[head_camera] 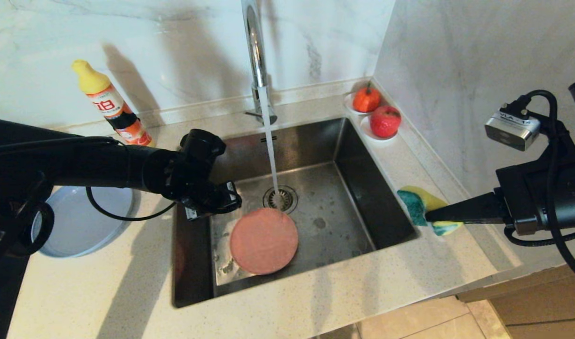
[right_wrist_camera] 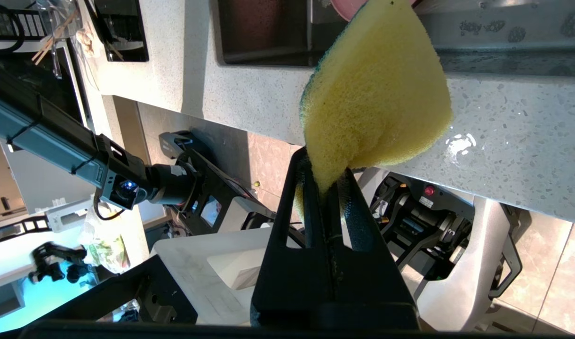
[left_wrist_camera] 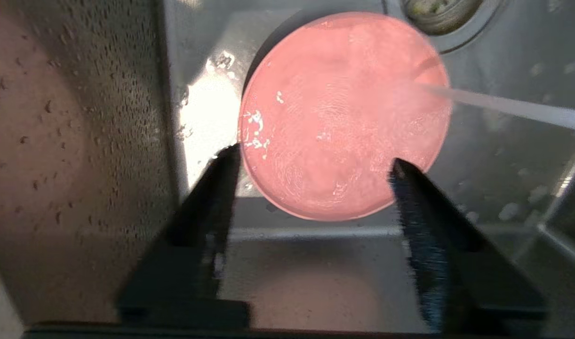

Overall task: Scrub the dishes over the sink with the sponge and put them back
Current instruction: Rinse the plate

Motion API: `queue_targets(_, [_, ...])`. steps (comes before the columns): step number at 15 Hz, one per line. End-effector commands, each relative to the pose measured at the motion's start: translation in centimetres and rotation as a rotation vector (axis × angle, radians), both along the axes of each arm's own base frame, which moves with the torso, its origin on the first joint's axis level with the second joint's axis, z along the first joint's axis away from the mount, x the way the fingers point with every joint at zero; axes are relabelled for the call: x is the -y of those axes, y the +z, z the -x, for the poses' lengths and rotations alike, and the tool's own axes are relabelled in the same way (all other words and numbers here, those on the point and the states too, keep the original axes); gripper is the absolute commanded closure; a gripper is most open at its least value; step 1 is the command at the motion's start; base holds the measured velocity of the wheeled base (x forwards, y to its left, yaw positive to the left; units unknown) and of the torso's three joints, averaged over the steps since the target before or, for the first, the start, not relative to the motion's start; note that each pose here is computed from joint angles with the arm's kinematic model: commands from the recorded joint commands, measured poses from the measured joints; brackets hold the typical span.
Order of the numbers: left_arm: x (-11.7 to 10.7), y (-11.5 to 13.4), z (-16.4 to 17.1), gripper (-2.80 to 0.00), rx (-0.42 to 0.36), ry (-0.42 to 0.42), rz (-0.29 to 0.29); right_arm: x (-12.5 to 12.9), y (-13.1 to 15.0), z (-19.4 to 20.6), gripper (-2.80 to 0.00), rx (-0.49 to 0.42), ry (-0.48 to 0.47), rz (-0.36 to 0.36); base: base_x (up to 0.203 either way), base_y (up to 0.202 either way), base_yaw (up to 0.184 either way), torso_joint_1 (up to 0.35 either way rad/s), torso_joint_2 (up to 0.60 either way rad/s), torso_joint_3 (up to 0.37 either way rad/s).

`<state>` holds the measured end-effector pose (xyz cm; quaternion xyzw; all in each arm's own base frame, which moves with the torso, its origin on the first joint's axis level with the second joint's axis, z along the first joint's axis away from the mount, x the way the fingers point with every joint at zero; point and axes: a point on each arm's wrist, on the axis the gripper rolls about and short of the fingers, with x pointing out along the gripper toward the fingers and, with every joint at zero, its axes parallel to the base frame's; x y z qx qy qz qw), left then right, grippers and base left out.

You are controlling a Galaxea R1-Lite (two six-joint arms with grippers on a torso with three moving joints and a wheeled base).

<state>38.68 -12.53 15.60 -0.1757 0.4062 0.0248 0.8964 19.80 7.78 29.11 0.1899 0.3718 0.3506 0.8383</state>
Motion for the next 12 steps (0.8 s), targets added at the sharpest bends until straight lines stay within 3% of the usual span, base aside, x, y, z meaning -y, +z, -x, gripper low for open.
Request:
queue_targets(1, [0.0, -1.5, -0.5, -2.80, -0.044, 0.009, -0.011, 0.0, -0.1, 0.0, 0.00, -0.009, 0.002, -0.001, 0.000, 0.000, 0.000, 0.000, 0.00, 0.000])
queue_targets(3, [0.2, -2.6, -0.9, -2.80, -0.086, 0.010, -0.021, 0.0, -0.2, -0.1, 0.00, -0.010, 0.001, 0.000, 0.000, 0.000, 0.000, 0.000, 0.00, 0.000])
queue_targets(12, [0.8, -4.2, -2.4, -2.80, -0.093, 0.005, -0.028, 0.2, -0.5, -0.5, 0.00, -0.013, -0.007, 0.009, 0.000, 0.000, 0.000, 0.000, 0.00, 0.000])
